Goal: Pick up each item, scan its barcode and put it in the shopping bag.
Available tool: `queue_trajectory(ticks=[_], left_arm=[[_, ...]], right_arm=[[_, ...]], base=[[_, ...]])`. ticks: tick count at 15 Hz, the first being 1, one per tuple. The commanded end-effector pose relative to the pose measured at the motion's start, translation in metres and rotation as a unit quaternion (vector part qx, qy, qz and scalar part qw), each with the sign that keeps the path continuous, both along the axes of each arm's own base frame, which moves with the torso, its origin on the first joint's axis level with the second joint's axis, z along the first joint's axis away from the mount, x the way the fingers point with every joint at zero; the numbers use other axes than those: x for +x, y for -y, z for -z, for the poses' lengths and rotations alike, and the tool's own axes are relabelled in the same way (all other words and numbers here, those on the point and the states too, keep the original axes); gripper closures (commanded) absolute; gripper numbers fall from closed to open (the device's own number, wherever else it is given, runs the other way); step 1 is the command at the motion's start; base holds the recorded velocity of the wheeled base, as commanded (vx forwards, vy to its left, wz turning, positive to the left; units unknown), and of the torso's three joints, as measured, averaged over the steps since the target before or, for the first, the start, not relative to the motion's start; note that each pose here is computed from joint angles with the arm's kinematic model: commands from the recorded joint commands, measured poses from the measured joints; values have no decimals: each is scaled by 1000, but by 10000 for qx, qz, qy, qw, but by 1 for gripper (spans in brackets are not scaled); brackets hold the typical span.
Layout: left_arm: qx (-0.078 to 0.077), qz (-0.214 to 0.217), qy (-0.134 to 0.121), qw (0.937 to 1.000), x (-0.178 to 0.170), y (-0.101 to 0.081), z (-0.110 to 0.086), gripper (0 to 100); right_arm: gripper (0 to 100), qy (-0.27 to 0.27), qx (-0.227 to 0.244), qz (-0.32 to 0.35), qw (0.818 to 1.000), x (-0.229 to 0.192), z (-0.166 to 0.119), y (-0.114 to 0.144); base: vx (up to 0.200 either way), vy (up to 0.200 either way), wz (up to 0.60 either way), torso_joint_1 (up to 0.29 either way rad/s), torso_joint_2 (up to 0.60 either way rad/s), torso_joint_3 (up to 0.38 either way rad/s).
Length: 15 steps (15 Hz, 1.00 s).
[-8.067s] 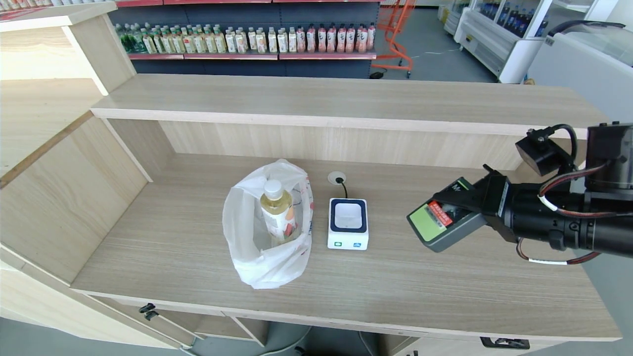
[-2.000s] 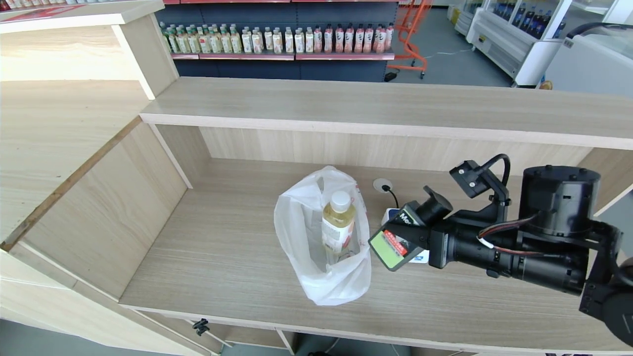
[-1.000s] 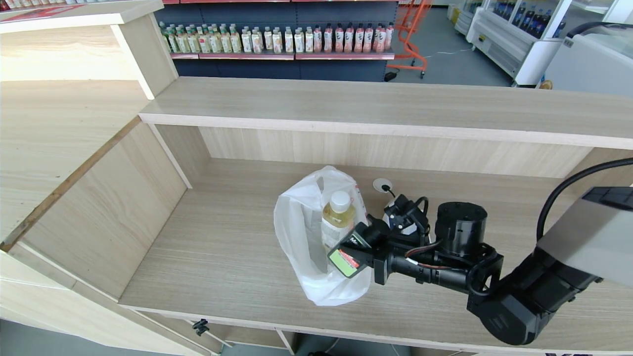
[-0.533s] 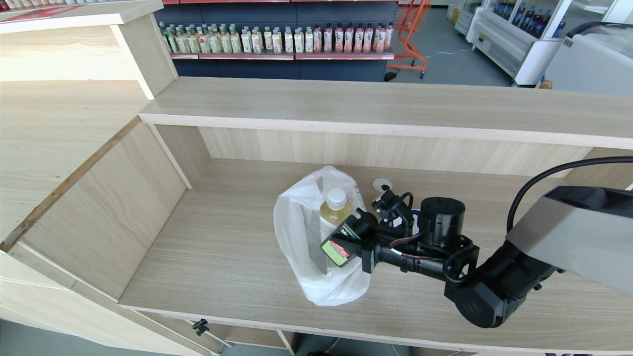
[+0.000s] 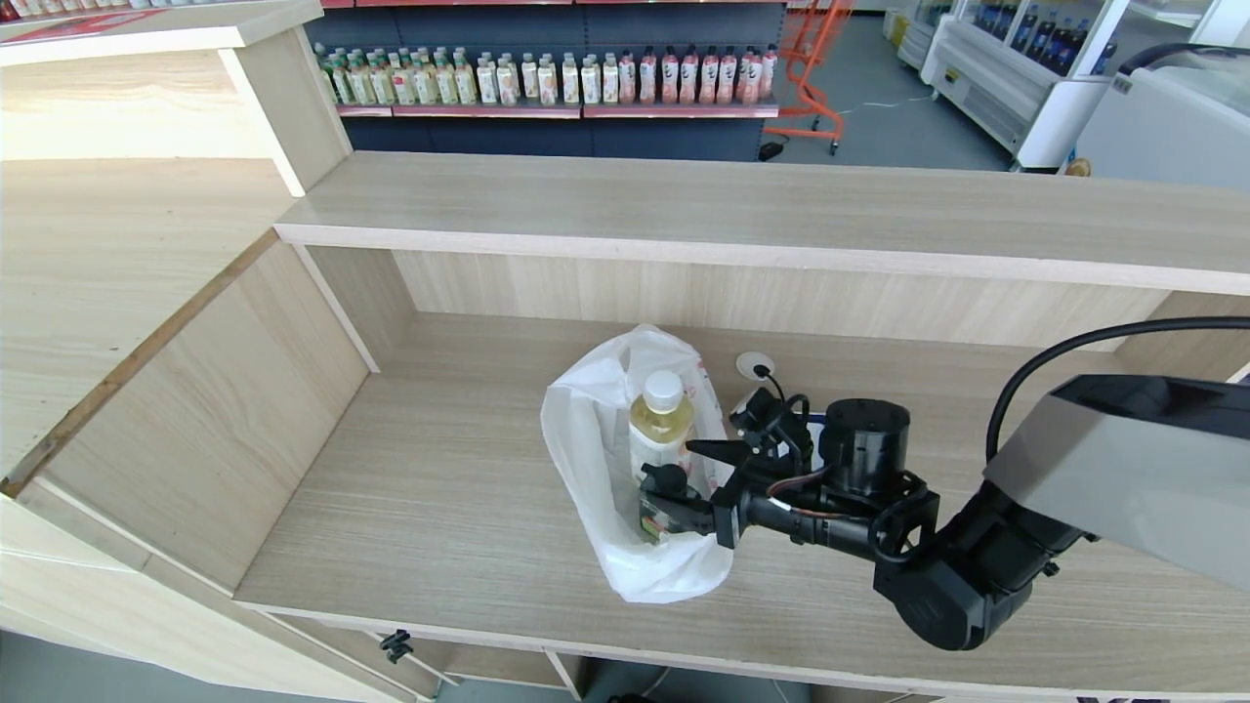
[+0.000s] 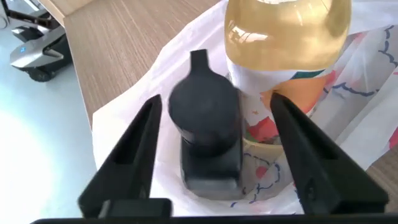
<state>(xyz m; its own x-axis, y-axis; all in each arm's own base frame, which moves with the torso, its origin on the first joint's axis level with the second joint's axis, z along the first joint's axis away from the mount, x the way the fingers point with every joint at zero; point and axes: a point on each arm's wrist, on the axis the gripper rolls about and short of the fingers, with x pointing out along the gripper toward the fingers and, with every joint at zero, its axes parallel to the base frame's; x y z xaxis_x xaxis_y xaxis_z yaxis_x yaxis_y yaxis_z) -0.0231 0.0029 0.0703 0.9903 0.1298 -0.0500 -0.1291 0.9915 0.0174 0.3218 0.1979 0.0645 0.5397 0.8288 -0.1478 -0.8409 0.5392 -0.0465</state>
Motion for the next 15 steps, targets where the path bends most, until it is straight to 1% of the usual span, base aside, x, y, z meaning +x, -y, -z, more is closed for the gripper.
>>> queue_trajectory(ticks=[1, 3, 4, 5, 6, 7, 8, 9, 10, 11, 12, 13, 15], left_arm=[[-1, -1, -1, 10000, 0, 0, 0, 0], [-1, -1, -9, 10000, 0, 0, 0, 0], [-1, -1, -1, 10000, 0, 0, 0, 0], [-1, -1, -9, 10000, 0, 0, 0, 0], [-1, -1, -1, 10000, 0, 0, 0, 0], [-1, -1, -1, 10000, 0, 0, 0, 0], [-1, -1, -1, 10000, 0, 0, 0, 0], [-1, -1, -9, 10000, 0, 0, 0, 0], [-1, -1, -1, 10000, 0, 0, 0, 0], [-1, -1, -1, 10000, 0, 0, 0, 0], [-1, -1, -1, 10000, 0, 0, 0, 0], [-1, -1, -1, 10000, 0, 0, 0, 0], [-1, -1, -1, 10000, 0, 0, 0, 0]], right_arm=[[0, -134, 344, 45, 9993, -9, -23, 6], [0, -361, 757, 45, 9965, -27, -51, 15], [0, -436, 870, 55, 9952, -34, -61, 19], [0, -576, 1016, 71, 9931, -51, -77, 29], [0, -652, 1066, 87, 9921, -60, -84, 34], [0, -714, 1069, 118, 9916, -78, -94, 47], [0, -712, 1069, 134, 9916, -83, -96, 50], [0, -654, 1078, 296, 9916, -101, -103, 67], [0, -438, 1086, 593, 9913, -122, -109, 94], [0, -438, 1086, 593, 9913, -122, -109, 94], [0, 19, 843, 1748, 9810, -137, -118, 126], [0, 50, 721, 2407, 9679, -153, -110, 139], [0, -72, 580, 2948, 9538, -184, -89, 161]], base=[[0, 0, 0, 0, 0, 0], [0, 0, 0, 0, 0, 0], [0, 0, 0, 0, 0, 0], [0, 0, 0, 0, 0, 0], [0, 0, 0, 0, 0, 0], [0, 0, 0, 0, 0, 0], [0, 0, 0, 0, 0, 0], [0, 0, 0, 0, 0, 0], [0, 0, 0, 0, 0, 0], [0, 0, 0, 0, 0, 0], [0, 0, 0, 0, 0, 0], [0, 0, 0, 0, 0, 0], [0, 0, 0, 0, 0, 0]])
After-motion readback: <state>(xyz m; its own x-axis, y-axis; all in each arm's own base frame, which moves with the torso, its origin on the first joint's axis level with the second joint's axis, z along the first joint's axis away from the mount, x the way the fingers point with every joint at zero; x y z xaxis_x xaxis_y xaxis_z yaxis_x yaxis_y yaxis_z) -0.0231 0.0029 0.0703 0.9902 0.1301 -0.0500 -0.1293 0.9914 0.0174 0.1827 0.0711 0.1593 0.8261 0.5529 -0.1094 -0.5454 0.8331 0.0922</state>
